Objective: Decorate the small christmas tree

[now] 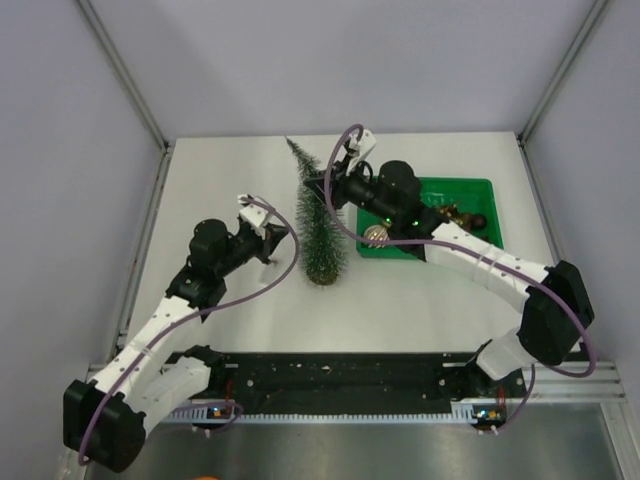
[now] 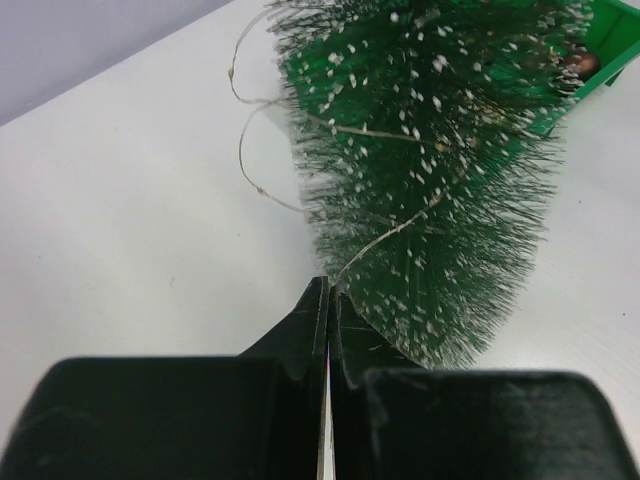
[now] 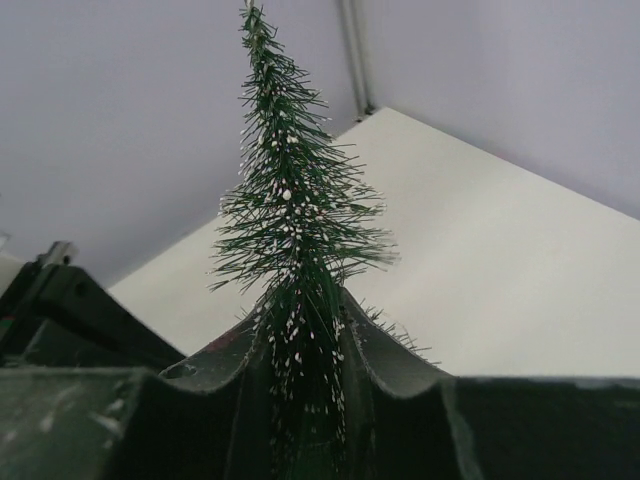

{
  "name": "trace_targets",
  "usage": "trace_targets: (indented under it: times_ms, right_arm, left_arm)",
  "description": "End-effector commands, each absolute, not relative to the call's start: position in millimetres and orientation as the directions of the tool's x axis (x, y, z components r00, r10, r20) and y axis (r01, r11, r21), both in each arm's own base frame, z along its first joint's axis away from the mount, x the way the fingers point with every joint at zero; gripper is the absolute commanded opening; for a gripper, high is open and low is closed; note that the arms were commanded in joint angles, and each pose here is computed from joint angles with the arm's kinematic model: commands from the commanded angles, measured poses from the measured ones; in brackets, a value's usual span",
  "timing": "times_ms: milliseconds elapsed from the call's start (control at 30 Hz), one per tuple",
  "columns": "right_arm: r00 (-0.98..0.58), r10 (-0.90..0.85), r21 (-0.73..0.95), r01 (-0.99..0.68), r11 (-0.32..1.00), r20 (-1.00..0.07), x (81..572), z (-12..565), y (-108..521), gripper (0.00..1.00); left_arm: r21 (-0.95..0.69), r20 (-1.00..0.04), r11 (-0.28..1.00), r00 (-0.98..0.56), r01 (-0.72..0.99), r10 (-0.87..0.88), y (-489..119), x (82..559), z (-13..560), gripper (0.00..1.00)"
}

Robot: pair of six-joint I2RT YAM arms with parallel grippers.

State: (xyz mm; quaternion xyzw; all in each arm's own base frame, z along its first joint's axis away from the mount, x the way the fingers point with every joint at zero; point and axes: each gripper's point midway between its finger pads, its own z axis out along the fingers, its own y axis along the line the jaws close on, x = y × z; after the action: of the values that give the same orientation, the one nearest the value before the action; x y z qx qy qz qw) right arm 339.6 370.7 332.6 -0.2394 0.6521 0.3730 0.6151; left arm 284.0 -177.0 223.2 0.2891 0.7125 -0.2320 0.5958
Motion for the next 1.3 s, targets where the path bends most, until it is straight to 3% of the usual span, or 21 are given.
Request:
trace_targets:
  times_ms: [0, 300, 333, 467, 567, 767, 1267]
  right_arm:
    - [-0.107, 0.291, 0.222, -0.889, 0.4, -0.951, 301, 387, 374, 0.23]
    - [-0.173, 0.39, 0.289, -0.921, 0.263, -0.905, 272, 394, 371, 0.22]
    - [-0.172, 0.4, 0.291, -0.921, 0.258, -0.9, 270, 394, 369, 0.22]
    - [-0.16, 0.385, 0.279, -0.92, 0.277, -0.909, 267, 393, 370, 0.23]
    - [-0.134, 0.355, 0.25, -0.919, 0.305, -0.925, 265, 392, 375, 0.23]
    - [-0.088, 0.331, 0.208, -0.914, 0.348, -0.94, 258, 395, 380, 0.22]
    - [0.013, 0.272, 0.141, -0.831, 0.539, -0.962, 276, 386, 363, 0.23]
  left_arm:
    - [0.065, -0.997, 0.709, 0.013, 0.703, 0.078, -186, 295, 263, 0.0]
    - [0.031, -0.999, 0.732, 0.027, 0.68, 0.017, -187, 308, 271, 0.01]
    - [0.028, -1.0, 0.728, 0.029, 0.685, 0.012, -189, 307, 272, 0.09]
    - [0.023, -1.0, 0.73, 0.019, 0.683, 0.014, -188, 306, 270, 0.64]
    - [0.027, -1.0, 0.753, 0.007, 0.658, 0.03, -181, 306, 264, 0.83]
    - [0.019, -1.0, 0.775, 0.006, 0.632, 0.019, -173, 300, 261, 0.96]
    - [0.246, -0.947, 0.819, -0.052, 0.519, 0.317, -112, 254, 243, 0.99]
